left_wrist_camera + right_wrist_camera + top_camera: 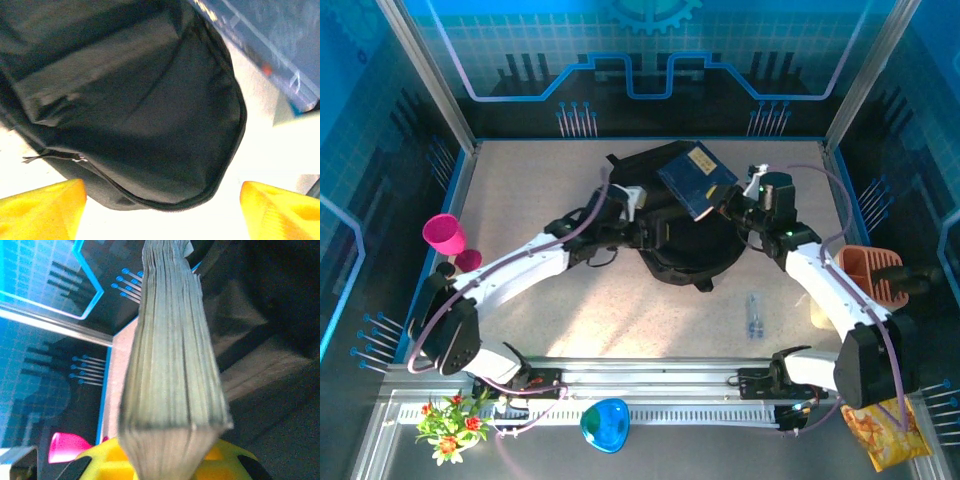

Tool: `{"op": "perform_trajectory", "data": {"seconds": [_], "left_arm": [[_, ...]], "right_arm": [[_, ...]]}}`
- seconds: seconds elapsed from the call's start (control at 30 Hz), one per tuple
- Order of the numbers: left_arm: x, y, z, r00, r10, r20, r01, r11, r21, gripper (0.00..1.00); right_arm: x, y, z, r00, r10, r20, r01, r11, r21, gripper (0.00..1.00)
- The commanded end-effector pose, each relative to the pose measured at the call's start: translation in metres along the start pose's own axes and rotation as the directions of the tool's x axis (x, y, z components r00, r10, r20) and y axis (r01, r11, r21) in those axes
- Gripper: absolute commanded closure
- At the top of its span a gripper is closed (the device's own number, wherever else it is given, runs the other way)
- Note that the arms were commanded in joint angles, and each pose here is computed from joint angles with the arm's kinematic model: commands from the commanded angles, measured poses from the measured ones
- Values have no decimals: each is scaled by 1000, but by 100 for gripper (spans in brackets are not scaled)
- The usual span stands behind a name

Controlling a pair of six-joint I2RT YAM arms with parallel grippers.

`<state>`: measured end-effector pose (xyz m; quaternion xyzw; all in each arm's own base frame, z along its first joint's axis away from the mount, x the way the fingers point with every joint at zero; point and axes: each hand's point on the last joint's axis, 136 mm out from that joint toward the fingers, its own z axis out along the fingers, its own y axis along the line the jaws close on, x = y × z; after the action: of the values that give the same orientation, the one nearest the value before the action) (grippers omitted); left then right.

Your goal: Pack books, pencil case, and school supplies into a backpack

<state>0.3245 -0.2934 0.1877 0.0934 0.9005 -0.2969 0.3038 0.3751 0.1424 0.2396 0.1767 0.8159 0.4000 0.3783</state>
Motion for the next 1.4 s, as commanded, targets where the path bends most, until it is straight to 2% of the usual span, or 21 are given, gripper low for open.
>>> {"op": "perform_trajectory", "data": {"seconds": [0.0,0.07,0.2,0.5,0.63,0.97,1.23,1.37], "left_arm": [[16,-7,13,963,250,-103,-258,964,-70,18],[27,-20,24,922,352,-164,-363,931,-42,18],[53,-45,43,796,541,-270,-555,831,30,19],[77,-56,77,626,665,-407,-686,718,117,29],[78,-50,85,597,663,-451,-705,702,100,36],[74,-37,90,559,674,-483,-747,662,58,51],[62,-42,91,574,685,-448,-757,653,28,77],[50,-37,85,582,694,-423,-769,639,-8,86]], "right_arm": [[-7,-18,-19,999,-47,24,45,996,79,96],[-13,-24,-25,998,-47,41,42,993,106,96],[-21,-33,-34,997,-46,61,37,990,133,95],[-30,-46,-45,996,-21,86,8,988,154,95],[-25,-57,-47,997,0,79,-14,985,169,95],[-26,-67,-51,996,21,92,-38,982,185,95],[-32,-74,-61,992,25,123,-53,973,223,95],[-40,-76,-74,988,21,153,-60,965,254,95]]}}
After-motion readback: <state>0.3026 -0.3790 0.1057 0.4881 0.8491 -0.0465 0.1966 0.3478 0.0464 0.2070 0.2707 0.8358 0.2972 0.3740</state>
